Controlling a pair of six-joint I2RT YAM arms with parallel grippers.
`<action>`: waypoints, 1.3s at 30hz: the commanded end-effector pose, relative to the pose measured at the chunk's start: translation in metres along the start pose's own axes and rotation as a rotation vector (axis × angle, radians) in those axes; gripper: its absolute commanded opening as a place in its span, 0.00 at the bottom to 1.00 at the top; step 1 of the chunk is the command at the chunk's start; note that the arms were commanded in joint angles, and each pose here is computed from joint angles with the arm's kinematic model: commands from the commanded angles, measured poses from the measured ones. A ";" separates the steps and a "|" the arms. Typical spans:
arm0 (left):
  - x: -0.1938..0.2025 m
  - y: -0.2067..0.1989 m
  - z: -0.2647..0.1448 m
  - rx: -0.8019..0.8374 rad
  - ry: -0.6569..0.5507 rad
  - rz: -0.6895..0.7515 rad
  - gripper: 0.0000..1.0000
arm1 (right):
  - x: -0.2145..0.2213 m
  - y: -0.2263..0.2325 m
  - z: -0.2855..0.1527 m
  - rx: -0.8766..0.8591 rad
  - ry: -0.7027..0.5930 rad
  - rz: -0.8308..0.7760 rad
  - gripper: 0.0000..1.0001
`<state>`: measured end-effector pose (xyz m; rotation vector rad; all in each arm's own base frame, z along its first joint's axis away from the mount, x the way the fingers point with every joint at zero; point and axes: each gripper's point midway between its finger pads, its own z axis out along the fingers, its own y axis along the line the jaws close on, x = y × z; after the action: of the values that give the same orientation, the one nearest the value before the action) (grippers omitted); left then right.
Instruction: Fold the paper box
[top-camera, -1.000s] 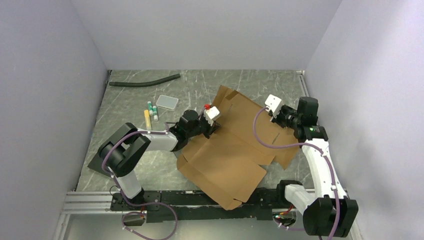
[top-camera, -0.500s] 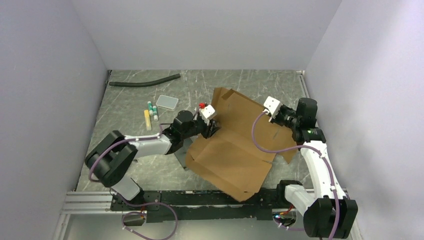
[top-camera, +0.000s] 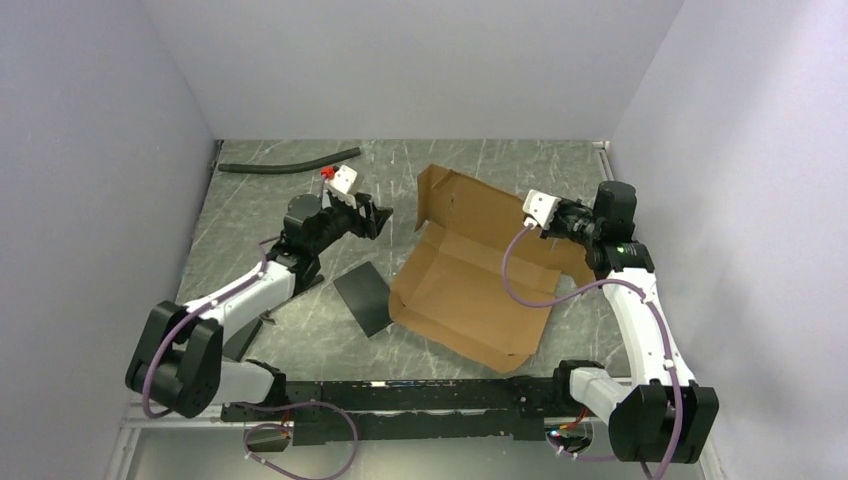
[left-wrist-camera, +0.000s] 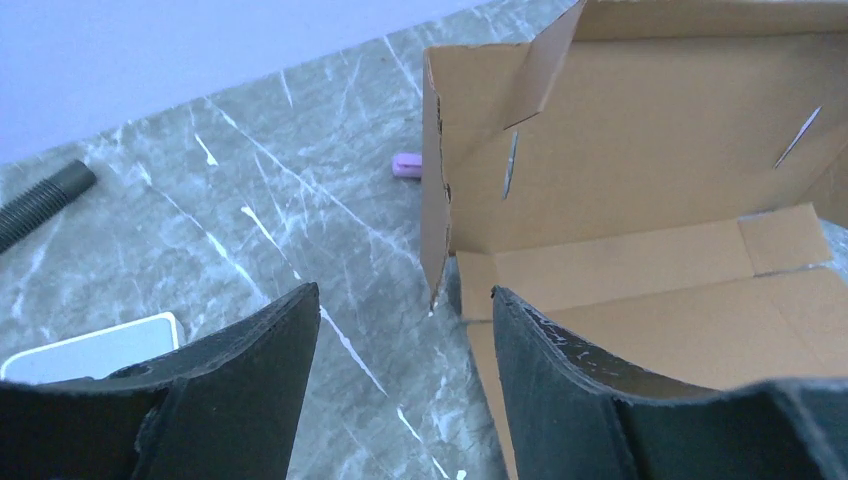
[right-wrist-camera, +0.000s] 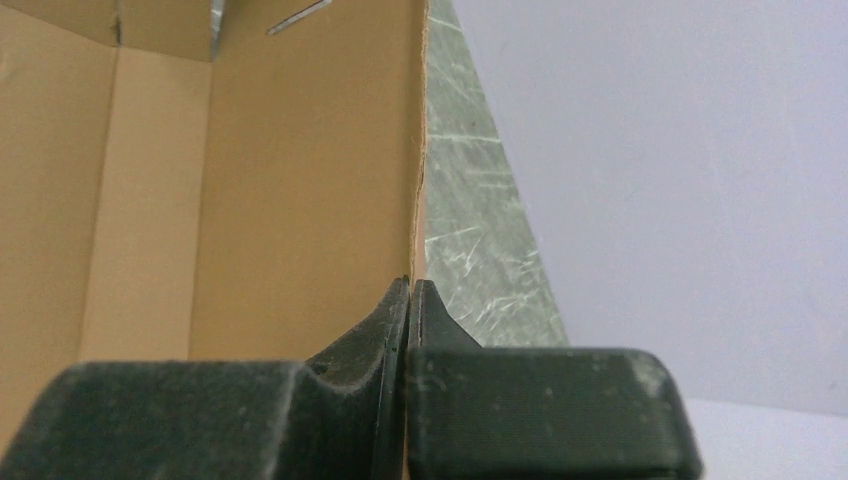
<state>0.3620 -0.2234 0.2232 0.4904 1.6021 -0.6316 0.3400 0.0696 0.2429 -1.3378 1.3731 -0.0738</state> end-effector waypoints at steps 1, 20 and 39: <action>0.011 0.005 0.012 0.011 -0.014 -0.058 0.68 | -0.024 -0.005 0.001 -0.046 -0.060 -0.155 0.00; 0.062 0.016 0.068 0.186 -0.054 0.087 0.76 | -0.026 0.019 -0.004 -0.165 0.004 -0.251 0.00; 0.083 -0.016 0.106 0.142 -0.022 -0.037 0.64 | -0.022 0.028 -0.004 -0.156 0.004 -0.197 0.00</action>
<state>0.4056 -0.3004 0.1175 0.6141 1.5792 -0.8213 0.3152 0.0903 0.2340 -1.6155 1.2853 -0.1032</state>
